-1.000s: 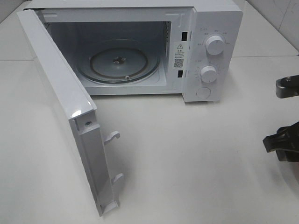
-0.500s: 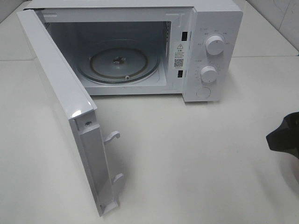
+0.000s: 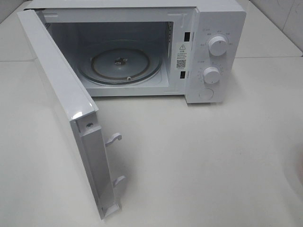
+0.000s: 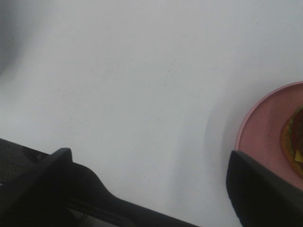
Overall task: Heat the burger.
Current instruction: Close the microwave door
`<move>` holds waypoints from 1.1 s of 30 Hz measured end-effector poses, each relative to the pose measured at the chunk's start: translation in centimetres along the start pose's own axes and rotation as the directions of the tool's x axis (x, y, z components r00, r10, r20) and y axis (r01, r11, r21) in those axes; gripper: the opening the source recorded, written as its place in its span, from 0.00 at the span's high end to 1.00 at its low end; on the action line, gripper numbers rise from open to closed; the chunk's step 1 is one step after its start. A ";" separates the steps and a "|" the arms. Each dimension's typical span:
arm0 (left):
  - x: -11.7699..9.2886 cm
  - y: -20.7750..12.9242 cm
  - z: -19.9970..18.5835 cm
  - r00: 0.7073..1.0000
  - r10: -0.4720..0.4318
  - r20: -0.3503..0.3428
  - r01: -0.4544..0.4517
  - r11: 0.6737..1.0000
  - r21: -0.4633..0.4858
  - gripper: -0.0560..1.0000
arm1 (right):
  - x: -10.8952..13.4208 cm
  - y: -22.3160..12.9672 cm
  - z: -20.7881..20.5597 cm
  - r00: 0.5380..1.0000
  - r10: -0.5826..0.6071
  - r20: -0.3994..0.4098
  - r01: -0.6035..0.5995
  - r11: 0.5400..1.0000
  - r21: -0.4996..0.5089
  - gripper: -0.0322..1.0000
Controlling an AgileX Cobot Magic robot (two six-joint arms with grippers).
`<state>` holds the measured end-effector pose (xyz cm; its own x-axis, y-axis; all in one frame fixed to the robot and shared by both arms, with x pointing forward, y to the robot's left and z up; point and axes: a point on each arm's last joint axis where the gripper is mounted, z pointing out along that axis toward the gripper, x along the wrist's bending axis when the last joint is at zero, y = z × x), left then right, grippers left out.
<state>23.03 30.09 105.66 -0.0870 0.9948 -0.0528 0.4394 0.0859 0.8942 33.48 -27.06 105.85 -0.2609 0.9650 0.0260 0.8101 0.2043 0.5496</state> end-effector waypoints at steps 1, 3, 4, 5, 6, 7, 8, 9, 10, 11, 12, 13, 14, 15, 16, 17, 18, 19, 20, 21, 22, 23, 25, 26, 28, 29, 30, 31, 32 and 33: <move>0.0 0.0 0.0 1.000 0.000 0.000 0.000 1.000 0.000 0.01 | 0.1 -0.3 -0.7 1.000 0.002 -0.005 -0.002 1.000 -0.027 0.14; 0.0 0.0 0.0 1.000 0.000 0.000 0.000 1.000 0.000 0.01 | 0.1 -1.0 -1.9 1.000 0.003 -0.012 -0.003 0.997 -0.079 0.15; 0.0 0.0 0.0 1.000 0.000 0.000 0.000 1.000 0.000 0.01 | 0.2 -1.5 -2.4 1.000 0.008 -0.016 -0.010 0.995 -0.099 0.15; 0.0 0.0 0.0 1.000 0.000 0.000 0.000 1.000 0.000 0.01 | 0.2 -1.5 -2.4 1.000 0.008 -0.016 -0.010 0.995 -0.099 0.15; 0.0 0.0 0.0 1.000 0.000 0.000 0.000 1.000 0.000 0.01 | 0.2 -2.4 -3.3 1.000 0.013 -0.019 -0.016 0.991 -0.129 0.16; 0.0 0.0 0.0 1.000 0.000 0.000 0.000 1.000 0.000 0.01 | 0.2 -2.4 -3.3 1.000 0.013 -0.019 -0.016 0.991 -0.129 0.16; 0.0 0.0 0.0 1.000 0.000 0.000 0.000 1.000 0.000 0.01 | 0.2 -3.3 -4.1 0.999 0.024 -0.022 -0.027 0.987 -0.160 0.16; 0.0 0.0 0.0 1.000 0.000 0.000 0.000 1.000 0.000 0.01 | 0.2 -3.8 -4.5 0.999 0.026 -0.023 -0.029 0.984 -0.174 0.17; 0.0 0.0 0.0 1.000 0.000 0.000 0.000 1.000 0.000 0.01 | 0.2 -3.8 -4.5 0.999 0.026 -0.023 -0.029 0.984 -0.174 0.17; 0.0 0.0 0.0 1.000 0.000 0.000 0.000 1.000 0.000 0.01 | 0.2 -4.7 -5.2 0.999 0.034 -0.023 -0.038 0.977 -0.208 0.17; 0.0 0.0 0.0 1.000 0.000 0.000 0.000 1.000 0.000 0.01 | 0.1 -5.1 -5.4 0.999 0.047 -0.020 -0.050 0.974 -0.222 0.18; 0.0 0.0 0.0 1.000 0.000 0.000 0.000 1.000 0.000 0.01 | 0.1 -5.1 -5.4 0.999 0.047 -0.020 -0.050 0.974 -0.222 0.18; 0.0 0.0 0.0 1.000 0.000 0.000 0.000 1.000 0.000 0.01 | 0.0 -5.9 -5.9 0.997 0.075 0.007 -0.071 0.968 -0.242 0.18; 0.0 0.0 0.0 1.000 0.000 0.000 0.000 1.000 0.000 0.01 | -0.2 -6.7 -6.3 0.995 0.094 0.032 -0.081 0.958 -0.274 0.19; 0.0 0.0 0.0 1.000 0.000 0.000 0.000 1.000 0.000 0.01 | -0.2 -6.7 -6.3 0.995 0.094 0.032 -0.081 0.958 -0.274 0.19; 0.0 0.0 0.0 1.000 0.000 0.000 0.000 1.000 0.000 0.01 | -0.2 -7.0 -6.5 0.994 0.103 0.033 -0.089 0.951 -0.295 0.19; 0.0 0.0 0.0 1.000 0.000 0.000 0.000 1.000 0.000 0.01 | -0.2 -7.0 -6.5 0.994 0.103 0.033 -0.089 0.951 -0.295 0.19; 0.0 0.0 0.0 1.000 0.000 0.000 0.000 1.000 0.000 0.01 | -0.1 -7.8 -6.7 0.993 0.116 0.035 -0.098 0.939 -0.331 0.21; 0.0 0.0 0.0 1.000 0.000 0.000 0.000 1.000 0.000 0.01 | -0.2 -8.4 -6.8 0.991 0.123 0.045 -0.099 0.929 -0.356 0.21; 0.0 0.0 0.0 1.000 0.000 0.000 0.000 1.000 0.000 0.01 | -0.2 -8.4 -6.8 0.991 0.123 0.045 -0.099 0.929 -0.356 0.21; 0.0 0.0 0.0 1.000 0.000 0.000 0.000 1.000 0.000 0.01 | -0.2 -8.8 -6.7 0.991 0.124 0.047 -0.098 0.925 -0.367 0.22; 0.0 0.0 0.0 1.000 0.000 0.000 0.000 1.000 0.000 0.01 | -0.2 -8.8 -6.7 0.991 0.124 0.047 -0.098 0.925 -0.367 0.22; 0.0 0.0 0.0 1.000 0.000 0.000 0.000 1.000 0.000 0.01 | -0.2 -9.8 -6.5 0.991 0.124 0.049 -0.096 0.920 -0.381 0.23; 0.0 0.0 0.0 1.000 0.000 0.000 0.000 1.000 0.000 0.01 | -0.2 -9.8 -6.5 0.991 0.124 0.049 -0.096 0.920 -0.381 0.23; 0.0 0.0 0.0 1.000 0.000 0.000 0.000 1.000 0.000 0.01 | -0.2 -10.3 -6.2 0.991 0.124 0.049 -0.096 0.918 -0.384 0.23; 0.0 0.0 0.0 1.000 0.000 0.000 0.000 1.000 0.000 0.01 | -0.2 -10.4 -5.9 0.991 0.124 0.050 -0.097 0.921 -0.378 0.23; 0.0 0.0 0.0 1.000 0.000 0.000 0.000 1.000 0.000 0.01 | -0.2 -10.4 -5.9 0.991 0.124 0.050 -0.097 0.921 -0.377 0.23; 0.0 0.0 0.0 1.000 0.000 0.000 0.000 1.000 0.000 0.01 | -0.2 -10.4 -5.9 0.991 0.124 0.050 -0.097 0.921 -0.377 0.23; 0.0 0.0 0.0 1.000 0.000 0.000 0.000 1.000 0.000 0.01 | -0.2 -10.4 -5.9 0.991 0.124 0.049 -0.096 0.920 -0.381 0.23; 0.0 0.0 0.0 1.000 0.000 0.000 0.000 1.000 0.000 0.01 | -0.2 -10.3 -5.9 0.991 0.124 0.050 -0.095 0.917 -0.387 0.23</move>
<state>23.03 30.09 105.66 -0.0870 0.9948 -0.0528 0.4394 0.0859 0.8942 22.08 -30.30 105.07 -0.1319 0.9899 0.0523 0.5643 0.0316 0.8250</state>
